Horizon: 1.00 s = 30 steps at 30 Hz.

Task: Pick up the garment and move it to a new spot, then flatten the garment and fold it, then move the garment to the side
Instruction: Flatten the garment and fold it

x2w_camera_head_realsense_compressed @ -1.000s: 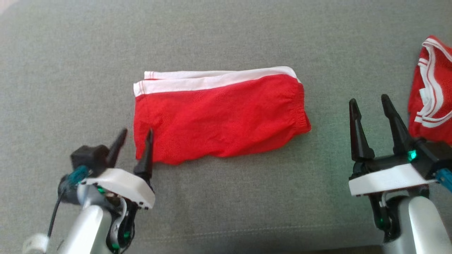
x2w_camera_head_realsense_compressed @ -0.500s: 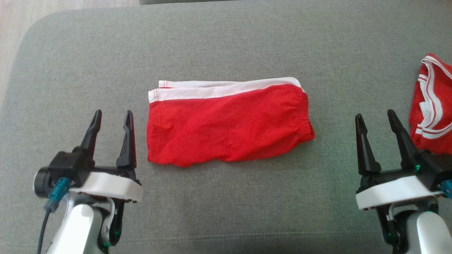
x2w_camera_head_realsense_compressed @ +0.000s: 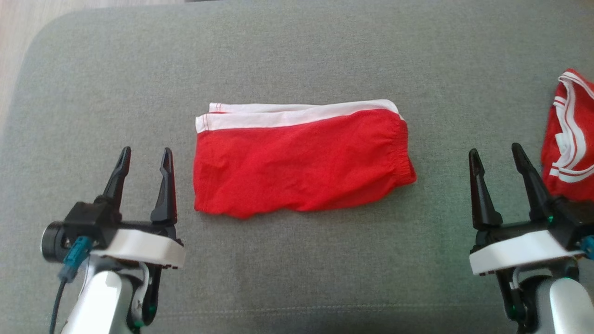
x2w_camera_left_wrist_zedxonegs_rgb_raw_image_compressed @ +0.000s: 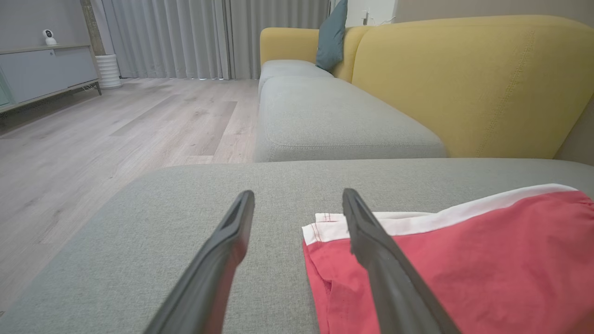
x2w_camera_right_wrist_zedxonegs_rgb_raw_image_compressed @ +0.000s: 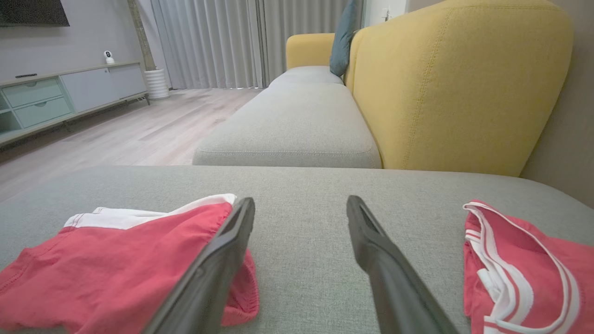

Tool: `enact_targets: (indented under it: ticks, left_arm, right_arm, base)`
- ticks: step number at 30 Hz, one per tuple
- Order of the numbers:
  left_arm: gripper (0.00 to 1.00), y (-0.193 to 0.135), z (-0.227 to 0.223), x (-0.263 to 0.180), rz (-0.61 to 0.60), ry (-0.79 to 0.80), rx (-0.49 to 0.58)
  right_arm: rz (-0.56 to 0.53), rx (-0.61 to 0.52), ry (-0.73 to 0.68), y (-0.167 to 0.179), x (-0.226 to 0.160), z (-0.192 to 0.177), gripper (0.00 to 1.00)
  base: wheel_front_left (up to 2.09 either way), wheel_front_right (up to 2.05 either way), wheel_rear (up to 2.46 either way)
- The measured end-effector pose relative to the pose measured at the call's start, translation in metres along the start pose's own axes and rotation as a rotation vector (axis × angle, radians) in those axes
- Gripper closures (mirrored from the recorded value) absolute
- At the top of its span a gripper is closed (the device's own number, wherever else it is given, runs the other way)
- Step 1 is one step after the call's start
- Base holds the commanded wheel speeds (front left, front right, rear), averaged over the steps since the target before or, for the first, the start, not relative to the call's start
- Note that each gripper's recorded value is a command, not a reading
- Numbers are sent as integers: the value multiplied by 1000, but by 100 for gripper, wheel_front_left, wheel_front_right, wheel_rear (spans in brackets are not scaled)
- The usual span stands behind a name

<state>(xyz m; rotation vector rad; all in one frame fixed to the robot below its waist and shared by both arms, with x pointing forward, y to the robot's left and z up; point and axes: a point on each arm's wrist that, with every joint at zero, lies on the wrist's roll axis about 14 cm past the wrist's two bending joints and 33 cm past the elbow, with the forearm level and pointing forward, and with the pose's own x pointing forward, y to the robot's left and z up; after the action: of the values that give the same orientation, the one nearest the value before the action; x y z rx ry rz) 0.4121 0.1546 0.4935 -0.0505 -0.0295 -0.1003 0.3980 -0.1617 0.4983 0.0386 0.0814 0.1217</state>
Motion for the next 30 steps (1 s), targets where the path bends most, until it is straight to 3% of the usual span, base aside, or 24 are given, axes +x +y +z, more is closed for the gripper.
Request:
enact_targets:
  ticks: [7, 14, 27, 28, 30]
  left_arm:
    - [0, 0, -10, 1, -2, 24, -1]
    - [0, 1, -10, 18, -7, 10, 4]
    - [0, 7, -26, 33, -5, 31, 6]
    - [0, 7, -26, 34, -5, 30, 5]
    - [0, 8, -27, 35, -6, 33, 4]
  right_arm:
    - [42, -9, 139, 13, 11, -31, 0]
    - [205, -32, 278, 60, 49, -60, 0]
    - [218, -4, 576, 54, 75, -132, 0]
    - [223, 19, 587, 56, 77, -132, 21]
    - [234, 39, 601, 58, 80, -131, 92]
  base:
    - [0, 0, 0]
    - [0, 0, 0]
    - [0, 0, 0]
    - [0, 0, 0]
    - [0, 0, 0]
